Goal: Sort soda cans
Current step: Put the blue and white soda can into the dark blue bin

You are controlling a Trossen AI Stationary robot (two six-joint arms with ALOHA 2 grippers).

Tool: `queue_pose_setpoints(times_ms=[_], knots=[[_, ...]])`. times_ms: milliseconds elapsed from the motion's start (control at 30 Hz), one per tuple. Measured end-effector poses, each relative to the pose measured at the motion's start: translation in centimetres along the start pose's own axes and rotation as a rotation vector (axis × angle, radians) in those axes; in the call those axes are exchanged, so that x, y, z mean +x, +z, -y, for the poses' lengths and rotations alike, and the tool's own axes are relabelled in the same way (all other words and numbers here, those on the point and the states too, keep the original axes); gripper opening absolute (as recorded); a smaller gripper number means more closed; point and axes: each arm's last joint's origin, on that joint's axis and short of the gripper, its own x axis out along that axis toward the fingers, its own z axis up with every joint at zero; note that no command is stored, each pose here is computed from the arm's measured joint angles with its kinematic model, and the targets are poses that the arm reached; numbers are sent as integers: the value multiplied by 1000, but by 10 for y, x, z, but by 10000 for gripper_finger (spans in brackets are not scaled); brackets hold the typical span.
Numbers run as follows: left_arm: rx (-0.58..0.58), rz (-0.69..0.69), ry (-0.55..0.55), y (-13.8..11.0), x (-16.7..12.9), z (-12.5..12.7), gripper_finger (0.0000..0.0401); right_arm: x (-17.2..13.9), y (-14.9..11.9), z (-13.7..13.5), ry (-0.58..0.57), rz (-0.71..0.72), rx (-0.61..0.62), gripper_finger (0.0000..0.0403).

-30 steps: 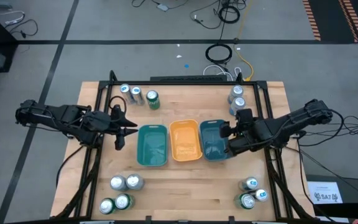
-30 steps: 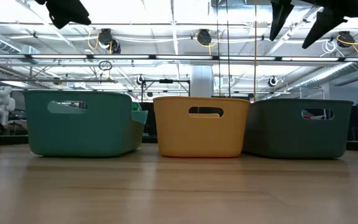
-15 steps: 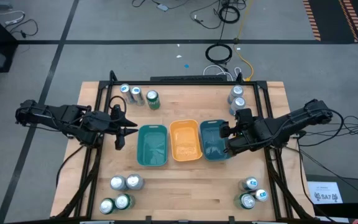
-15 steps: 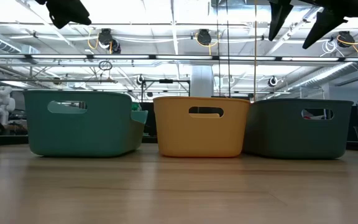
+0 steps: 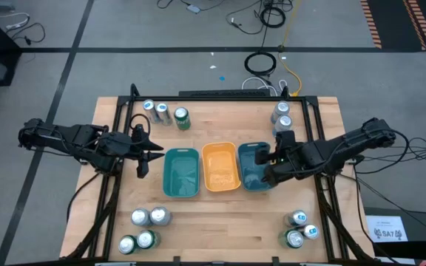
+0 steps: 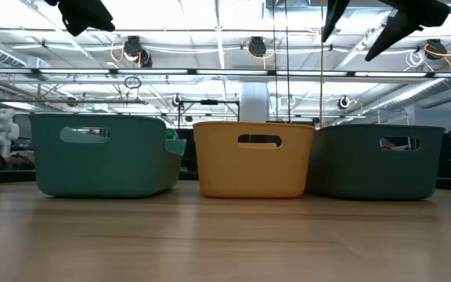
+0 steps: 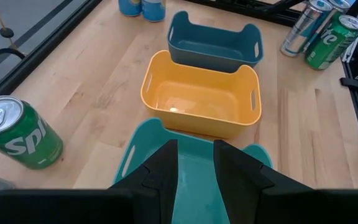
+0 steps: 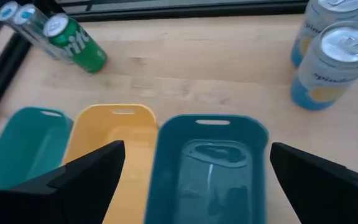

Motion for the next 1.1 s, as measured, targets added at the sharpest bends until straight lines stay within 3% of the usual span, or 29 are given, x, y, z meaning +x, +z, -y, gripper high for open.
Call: queue_pose_setpoints(times_ms=[400,533,767,1000,1100], knots=[[0,0,0,0,0,0,112,15,18,-3,-30,59,106,393],[0,0,0,0,0,0,112,30,36,-2,-97,75,61,393],[0,0,0,0,0,0,112,71,87,18,-259,-176,-8,393],[1,-4,2,0,0,0,112,95,128,56,-408,-334,28,393],[3,-12,5,-1,0,0,112,106,138,69,-418,-381,41,393]])
